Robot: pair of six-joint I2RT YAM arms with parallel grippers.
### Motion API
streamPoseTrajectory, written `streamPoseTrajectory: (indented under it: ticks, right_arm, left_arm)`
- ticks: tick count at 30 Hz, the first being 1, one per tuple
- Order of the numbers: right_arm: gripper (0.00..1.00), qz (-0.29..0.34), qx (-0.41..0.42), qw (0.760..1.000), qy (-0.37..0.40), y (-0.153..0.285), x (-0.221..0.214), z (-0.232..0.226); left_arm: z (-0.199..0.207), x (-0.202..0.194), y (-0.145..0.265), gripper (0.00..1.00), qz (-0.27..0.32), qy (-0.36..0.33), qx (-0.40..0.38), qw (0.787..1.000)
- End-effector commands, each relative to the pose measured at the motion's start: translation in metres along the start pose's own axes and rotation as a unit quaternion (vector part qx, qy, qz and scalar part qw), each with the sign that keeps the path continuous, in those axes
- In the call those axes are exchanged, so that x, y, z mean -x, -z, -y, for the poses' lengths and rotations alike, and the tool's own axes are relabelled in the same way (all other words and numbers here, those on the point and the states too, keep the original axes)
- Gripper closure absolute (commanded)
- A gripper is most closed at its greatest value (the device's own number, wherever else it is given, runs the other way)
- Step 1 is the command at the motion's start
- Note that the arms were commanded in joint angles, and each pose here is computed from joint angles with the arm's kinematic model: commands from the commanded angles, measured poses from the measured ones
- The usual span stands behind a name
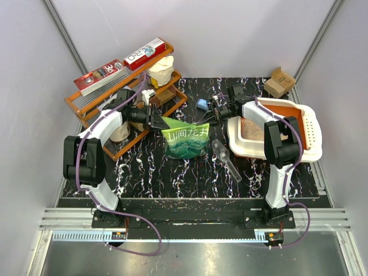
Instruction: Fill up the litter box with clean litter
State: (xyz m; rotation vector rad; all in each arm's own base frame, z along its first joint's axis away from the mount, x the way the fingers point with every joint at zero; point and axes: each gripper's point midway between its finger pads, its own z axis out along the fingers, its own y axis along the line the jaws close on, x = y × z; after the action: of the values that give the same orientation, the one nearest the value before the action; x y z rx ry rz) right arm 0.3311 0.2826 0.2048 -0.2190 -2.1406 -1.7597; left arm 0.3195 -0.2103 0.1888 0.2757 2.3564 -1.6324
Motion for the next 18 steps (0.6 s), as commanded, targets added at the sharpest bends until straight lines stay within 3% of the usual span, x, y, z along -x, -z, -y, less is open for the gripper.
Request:
streamPoseTrajectory:
  ticks: [1,7,13,16,18]
  right_arm:
    - [1.0,-0.015,0.045,0.999,0.006,0.032,-0.015,-0.038]
    - [1.0,-0.015,0.045,0.999,0.008,0.032,-0.013,-0.038]
    - [1.0,-0.015,0.045,0.999,0.007,0.032,-0.013,-0.037]
    - [1.0,-0.017,0.045,0.999,0.005,0.031,-0.013,-0.036]
    - [1.0,-0.017,0.045,0.999,0.004,0.031,-0.012,-0.035]
  left_arm:
    - [0.03,0.029,0.024,0.61,0.043,-0.128,0.029,0.99]
    - [0.072,0.064,0.044,0.56,0.098,-0.298,0.054,0.948]
    - [0.104,0.065,0.04,0.46,0.096,-0.444,0.046,0.889]
    - [0.108,0.048,0.021,0.41,0.069,-0.547,0.04,0.833]
    - [0.106,0.037,0.001,0.39,0.039,-0.631,0.039,0.774]
